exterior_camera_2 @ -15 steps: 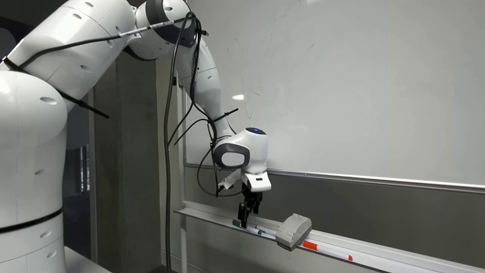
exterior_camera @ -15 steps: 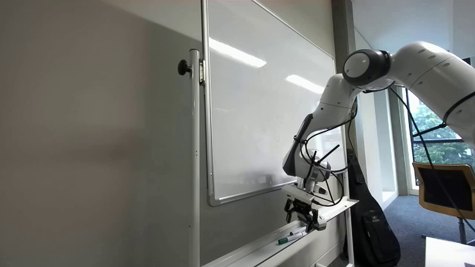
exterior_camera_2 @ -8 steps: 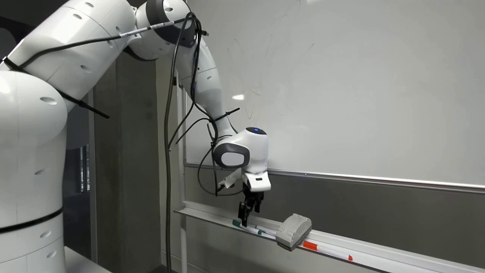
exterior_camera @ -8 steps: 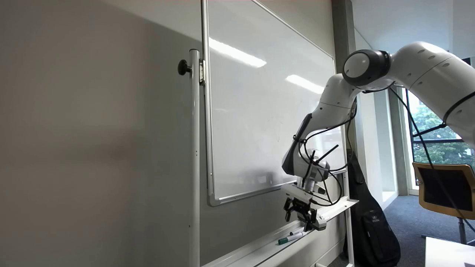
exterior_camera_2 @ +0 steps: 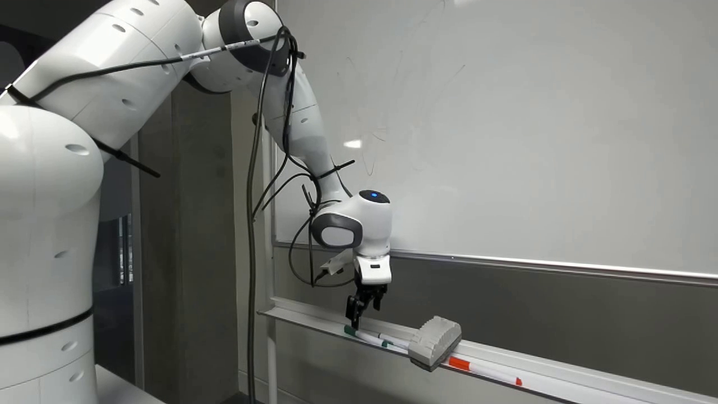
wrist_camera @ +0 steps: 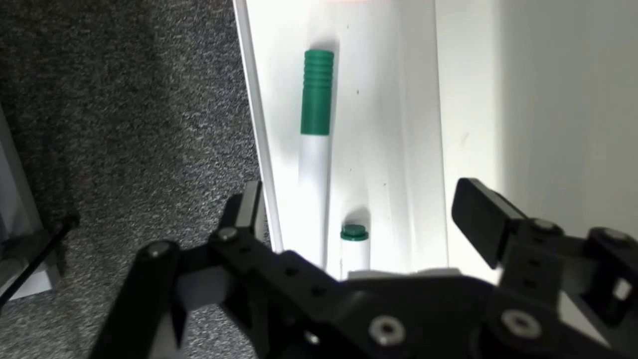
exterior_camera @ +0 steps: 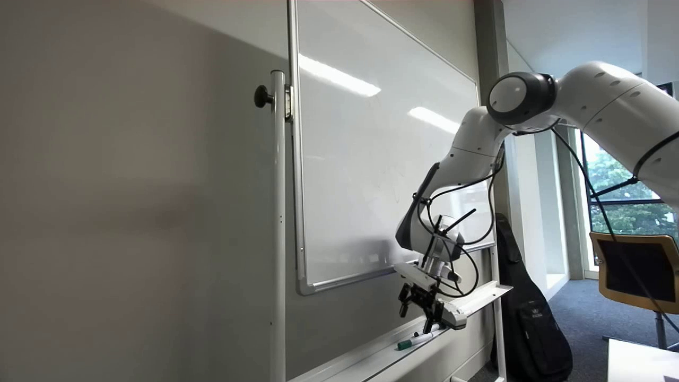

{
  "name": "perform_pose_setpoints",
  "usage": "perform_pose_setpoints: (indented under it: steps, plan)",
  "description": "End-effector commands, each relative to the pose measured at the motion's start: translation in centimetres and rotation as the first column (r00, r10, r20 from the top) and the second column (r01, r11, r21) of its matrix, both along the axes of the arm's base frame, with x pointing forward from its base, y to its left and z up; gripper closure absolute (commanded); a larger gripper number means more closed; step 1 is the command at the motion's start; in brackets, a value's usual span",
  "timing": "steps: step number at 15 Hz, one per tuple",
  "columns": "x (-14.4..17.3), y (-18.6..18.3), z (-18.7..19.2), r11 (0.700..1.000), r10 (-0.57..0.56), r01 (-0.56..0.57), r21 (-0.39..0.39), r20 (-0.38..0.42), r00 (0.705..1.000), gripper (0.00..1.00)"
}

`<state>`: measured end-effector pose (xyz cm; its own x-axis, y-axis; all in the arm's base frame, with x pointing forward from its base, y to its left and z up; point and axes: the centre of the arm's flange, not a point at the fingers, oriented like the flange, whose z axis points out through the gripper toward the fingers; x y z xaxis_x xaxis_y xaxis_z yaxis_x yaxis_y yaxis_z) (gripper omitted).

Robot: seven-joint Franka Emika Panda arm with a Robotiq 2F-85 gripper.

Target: Move the left marker to the left

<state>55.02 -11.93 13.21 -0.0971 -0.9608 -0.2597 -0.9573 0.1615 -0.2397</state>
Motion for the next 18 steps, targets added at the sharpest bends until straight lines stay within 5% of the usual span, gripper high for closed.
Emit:
perform_pose_setpoints:
  steps: [1,7,8,12,18]
  plan:
    - [0.6,0.6,-2.1,0.999,-0.032,0.032,-0.011,-0.008,0.999,0.0]
    - [0.8,0.7,-4.0,0.999,-0.036,0.036,-0.014,-0.028,0.999,0.02]
    - [0.9,0.7,-4.0,0.999,-0.038,0.038,-0.011,-0.029,0.999,0.24]
    - [0.9,0.6,-4.2,0.999,-0.042,0.042,-0.012,-0.029,0.999,0.36]
    - [0.7,0.8,-3.7,0.999,-0.034,0.034,-0.016,-0.025,0.999,0.31]
